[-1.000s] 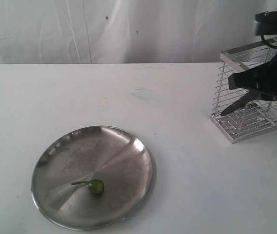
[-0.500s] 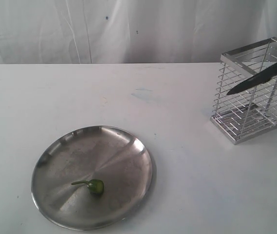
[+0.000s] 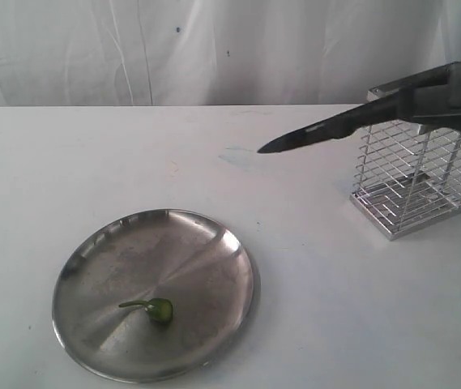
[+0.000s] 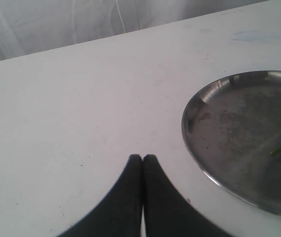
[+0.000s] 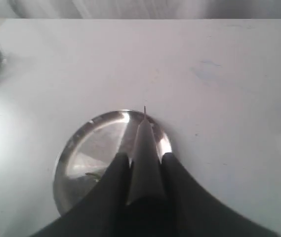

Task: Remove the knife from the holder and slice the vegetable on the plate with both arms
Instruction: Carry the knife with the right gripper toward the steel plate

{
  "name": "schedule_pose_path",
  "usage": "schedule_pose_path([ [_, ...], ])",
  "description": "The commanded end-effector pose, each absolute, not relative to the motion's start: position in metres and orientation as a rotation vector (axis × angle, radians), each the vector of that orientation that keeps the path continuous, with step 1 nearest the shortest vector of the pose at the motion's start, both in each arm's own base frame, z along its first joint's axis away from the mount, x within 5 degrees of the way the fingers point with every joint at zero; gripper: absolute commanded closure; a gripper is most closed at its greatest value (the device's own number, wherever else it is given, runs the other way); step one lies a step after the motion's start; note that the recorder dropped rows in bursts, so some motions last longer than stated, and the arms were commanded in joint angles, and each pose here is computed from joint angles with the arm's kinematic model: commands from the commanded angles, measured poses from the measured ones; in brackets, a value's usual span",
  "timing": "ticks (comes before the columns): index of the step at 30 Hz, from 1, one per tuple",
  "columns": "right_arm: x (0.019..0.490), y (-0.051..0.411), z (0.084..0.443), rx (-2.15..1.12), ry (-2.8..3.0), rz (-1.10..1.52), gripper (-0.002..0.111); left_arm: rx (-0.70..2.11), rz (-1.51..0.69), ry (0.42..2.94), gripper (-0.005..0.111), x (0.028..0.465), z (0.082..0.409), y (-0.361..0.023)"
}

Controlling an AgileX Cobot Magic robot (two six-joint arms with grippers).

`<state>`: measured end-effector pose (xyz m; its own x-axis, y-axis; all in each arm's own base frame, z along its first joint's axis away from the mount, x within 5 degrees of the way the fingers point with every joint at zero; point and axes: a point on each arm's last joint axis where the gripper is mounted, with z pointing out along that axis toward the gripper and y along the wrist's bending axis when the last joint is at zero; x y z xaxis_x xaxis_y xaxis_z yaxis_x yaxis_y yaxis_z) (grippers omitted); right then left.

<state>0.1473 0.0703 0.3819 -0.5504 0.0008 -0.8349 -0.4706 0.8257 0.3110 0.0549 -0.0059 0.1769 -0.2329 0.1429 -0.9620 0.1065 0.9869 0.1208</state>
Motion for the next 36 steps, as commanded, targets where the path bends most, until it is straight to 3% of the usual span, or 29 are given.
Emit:
schedule_pose_path([
  [1,0.154,0.077,0.355,-0.249,1.992,0.799,0.108,0.179,0.024,1.802,0.107,0.055,0.177,-0.006],
  [11,0.149,0.084,0.299,-0.016,1.869,1.148,0.108,0.179,0.024,1.802,0.107,0.055,0.177,-0.006],
  [20,0.142,0.082,0.268,-0.059,1.935,1.082,0.108,0.179,0.024,1.802,0.107,0.055,0.177,-0.006],
  [25,0.146,0.079,0.266,-0.030,1.942,1.019,0.108,0.179,0.024,1.802,0.107,0.055,0.177,-0.006],
  [36,0.146,0.078,0.266,-0.320,1.867,0.800,0.108,0.179,0.024,1.802,0.107,0.055,0.177,-0.006],
])
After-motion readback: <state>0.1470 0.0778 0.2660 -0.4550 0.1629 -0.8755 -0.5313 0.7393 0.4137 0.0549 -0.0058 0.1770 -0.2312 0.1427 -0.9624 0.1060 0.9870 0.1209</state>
